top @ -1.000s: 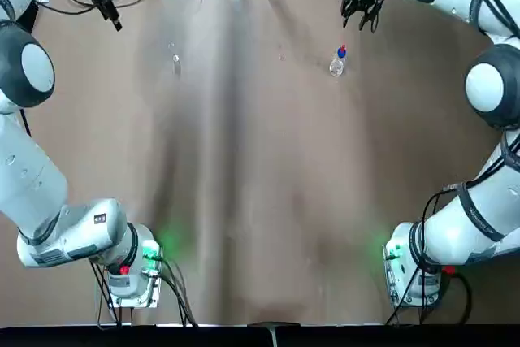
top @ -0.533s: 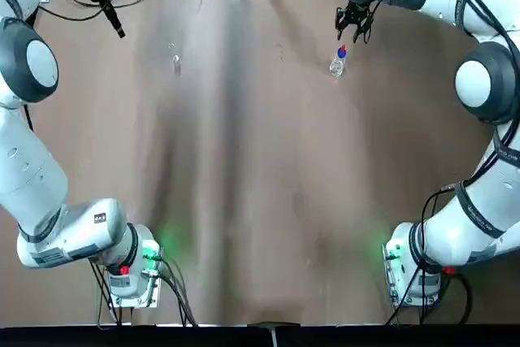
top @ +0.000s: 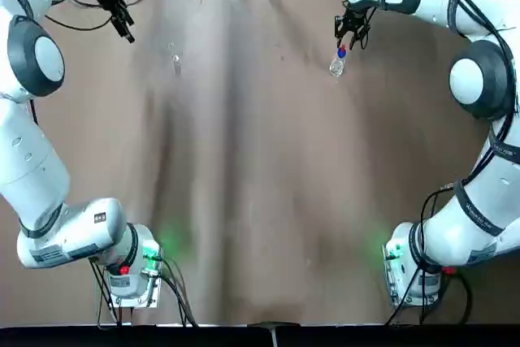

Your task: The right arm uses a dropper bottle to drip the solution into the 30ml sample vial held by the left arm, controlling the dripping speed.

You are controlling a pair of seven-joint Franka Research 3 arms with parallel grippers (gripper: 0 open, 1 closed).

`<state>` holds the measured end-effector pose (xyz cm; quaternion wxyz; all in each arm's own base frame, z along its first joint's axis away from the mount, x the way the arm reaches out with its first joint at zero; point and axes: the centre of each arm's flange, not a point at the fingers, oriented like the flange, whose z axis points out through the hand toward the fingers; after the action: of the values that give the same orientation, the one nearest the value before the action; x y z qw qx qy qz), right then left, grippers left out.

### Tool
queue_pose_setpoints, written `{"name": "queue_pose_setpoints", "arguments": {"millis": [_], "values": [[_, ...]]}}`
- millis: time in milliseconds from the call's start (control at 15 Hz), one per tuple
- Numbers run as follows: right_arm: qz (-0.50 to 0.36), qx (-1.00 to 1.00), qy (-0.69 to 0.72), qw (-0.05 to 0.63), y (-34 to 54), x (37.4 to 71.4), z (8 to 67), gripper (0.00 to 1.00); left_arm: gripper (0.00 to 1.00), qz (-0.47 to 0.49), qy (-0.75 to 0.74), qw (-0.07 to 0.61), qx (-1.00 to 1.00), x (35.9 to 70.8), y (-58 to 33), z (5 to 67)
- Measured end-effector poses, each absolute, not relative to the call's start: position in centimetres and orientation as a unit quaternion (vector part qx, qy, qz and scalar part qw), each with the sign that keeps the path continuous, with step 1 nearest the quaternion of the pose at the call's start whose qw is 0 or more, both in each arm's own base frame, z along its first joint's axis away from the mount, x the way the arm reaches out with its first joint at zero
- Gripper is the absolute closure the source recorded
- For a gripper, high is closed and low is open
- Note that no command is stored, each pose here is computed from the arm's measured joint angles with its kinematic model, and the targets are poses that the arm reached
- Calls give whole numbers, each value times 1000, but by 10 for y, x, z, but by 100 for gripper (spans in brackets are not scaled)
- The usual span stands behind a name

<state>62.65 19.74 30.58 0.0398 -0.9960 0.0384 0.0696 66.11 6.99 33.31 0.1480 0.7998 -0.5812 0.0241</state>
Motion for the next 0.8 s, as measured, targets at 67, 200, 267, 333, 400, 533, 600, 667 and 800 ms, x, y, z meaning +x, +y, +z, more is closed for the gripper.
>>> {"name": "queue_pose_setpoints", "arguments": {"millis": [67,200,267,333,400,533,600,667,800], "values": [[68,-996,39,40,197,627,306,50,1,31,-590,159,791,662,63,328],[64,-996,39,41,197,628,306,52,0,46,-602,184,775,664,52,313],[64,-996,39,41,197,628,306,52,0,57,-606,194,769,665,47,305],[64,-996,39,41,197,628,306,55,0,67,-612,198,763,668,42,299],[65,-996,39,41,197,628,305,55,0,75,-622,196,754,670,37,293],[66,-996,39,40,197,628,303,59,0,94,-653,187,728,675,26,283],[67,-996,39,40,197,628,302,60,0,105,-665,189,715,677,22,276],[67,-996,40,40,197,628,301,60,0,117,-672,196,705,677,20,267],[66,-996,40,40,197,628,299,64,0,139,-679,214,689,677,21,246]]}}
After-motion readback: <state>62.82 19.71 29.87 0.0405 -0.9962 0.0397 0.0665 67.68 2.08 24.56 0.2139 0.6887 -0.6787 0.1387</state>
